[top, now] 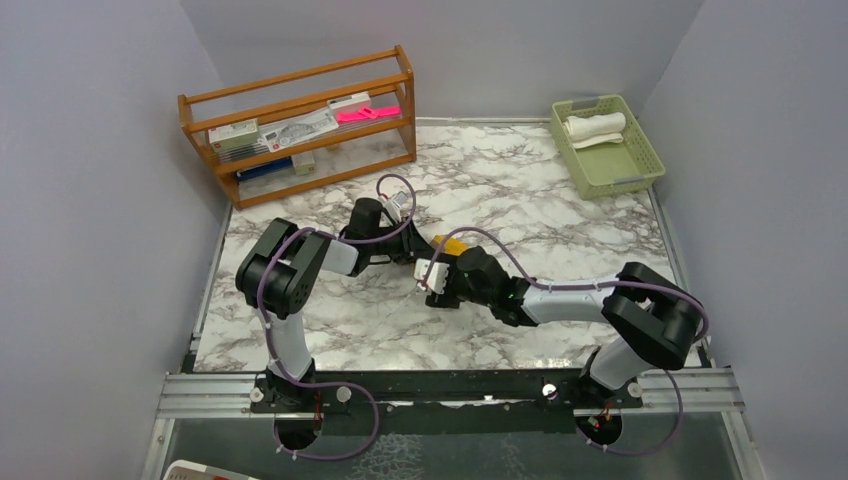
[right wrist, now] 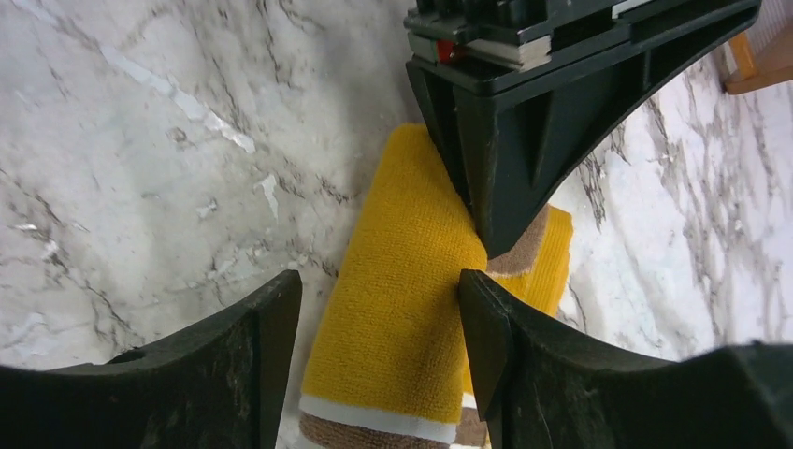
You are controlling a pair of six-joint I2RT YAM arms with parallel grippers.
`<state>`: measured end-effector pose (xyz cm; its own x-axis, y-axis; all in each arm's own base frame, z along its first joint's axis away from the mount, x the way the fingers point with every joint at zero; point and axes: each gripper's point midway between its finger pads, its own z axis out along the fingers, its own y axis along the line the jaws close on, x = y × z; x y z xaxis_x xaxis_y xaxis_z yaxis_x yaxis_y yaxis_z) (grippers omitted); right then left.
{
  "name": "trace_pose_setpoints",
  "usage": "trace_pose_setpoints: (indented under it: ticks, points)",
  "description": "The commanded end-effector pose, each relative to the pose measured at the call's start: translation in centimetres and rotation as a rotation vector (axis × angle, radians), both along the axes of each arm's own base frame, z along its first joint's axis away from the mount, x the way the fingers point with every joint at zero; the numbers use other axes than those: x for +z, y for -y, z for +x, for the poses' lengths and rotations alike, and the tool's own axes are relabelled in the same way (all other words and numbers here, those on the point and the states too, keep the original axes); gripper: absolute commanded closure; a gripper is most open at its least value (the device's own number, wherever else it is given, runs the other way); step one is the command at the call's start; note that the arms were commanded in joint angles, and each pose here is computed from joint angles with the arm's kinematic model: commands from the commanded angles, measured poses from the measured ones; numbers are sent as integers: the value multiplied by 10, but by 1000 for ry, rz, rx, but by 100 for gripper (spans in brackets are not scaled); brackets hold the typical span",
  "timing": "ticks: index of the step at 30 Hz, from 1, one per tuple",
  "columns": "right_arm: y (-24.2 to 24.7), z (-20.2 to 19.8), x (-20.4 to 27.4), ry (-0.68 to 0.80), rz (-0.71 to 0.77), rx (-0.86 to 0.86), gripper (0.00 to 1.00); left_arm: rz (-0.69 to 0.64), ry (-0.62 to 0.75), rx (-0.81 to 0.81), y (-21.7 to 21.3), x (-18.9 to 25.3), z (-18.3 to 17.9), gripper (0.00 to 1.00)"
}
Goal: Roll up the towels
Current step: Roll the towel at the center of the board.
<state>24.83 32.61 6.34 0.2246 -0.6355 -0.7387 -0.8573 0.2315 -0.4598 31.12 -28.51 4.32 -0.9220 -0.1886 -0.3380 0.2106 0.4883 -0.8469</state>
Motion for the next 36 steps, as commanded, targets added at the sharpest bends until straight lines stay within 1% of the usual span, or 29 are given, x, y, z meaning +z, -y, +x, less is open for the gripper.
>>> trace_pose_setpoints:
  ticks: [1, 4, 7, 10, 12, 15, 18, 20, 22, 23, 26, 28, 31, 33, 36]
  points:
    - [15, 12, -8, 116, -132, -29, 38, 167, -94, 21, -18, -49, -15, 73]
    - [22, 12, -17, 111, -182, -42, 41, 179, -92, 12, -18, -49, -13, 73]
    - [29, 12, -29, 80, -236, -63, 47, 180, -85, 6, -16, -45, -11, 73]
    - [31, 12, -38, 46, -267, -82, 55, 185, -78, 7, -16, -42, -8, 73]
    - [29, 10, -42, 17, -266, -84, 64, 191, -78, 7, -16, -43, -7, 73]
    - [26, 6, -48, -35, -263, -84, 73, 191, -74, 9, -16, -41, -5, 73]
    - [20, 1, -49, -97, -231, -89, 79, 174, -55, 18, -17, -22, 4, 73]
    - [14, -1, -43, -164, -171, -97, 81, 174, -10, 52, -27, 7, 19, 69]
    - [7, -2, -30, -245, -74, -106, 81, 186, 51, 98, -43, 38, 37, 63]
    - [5, -1, -23, -285, -26, -118, 81, 179, 95, 120, -52, 61, 44, 59]
    - [1, 7, 2, -401, 128, -140, 81, 162, 163, 138, -67, 97, 52, 53]
    - [3, 15, 16, -475, 217, -150, 80, 153, 175, 114, -67, 106, 48, 52]
    - [15, 33, 27, -673, 354, -187, 77, 114, 171, 67, -56, 104, 33, 52]
    - [22, 39, 25, -825, 419, -198, 76, 105, 170, 50, -47, 96, 25, 52]
    - [32, 43, 19, -984, 503, -213, 76, 83, 154, 32, -32, 86, 14, 52]
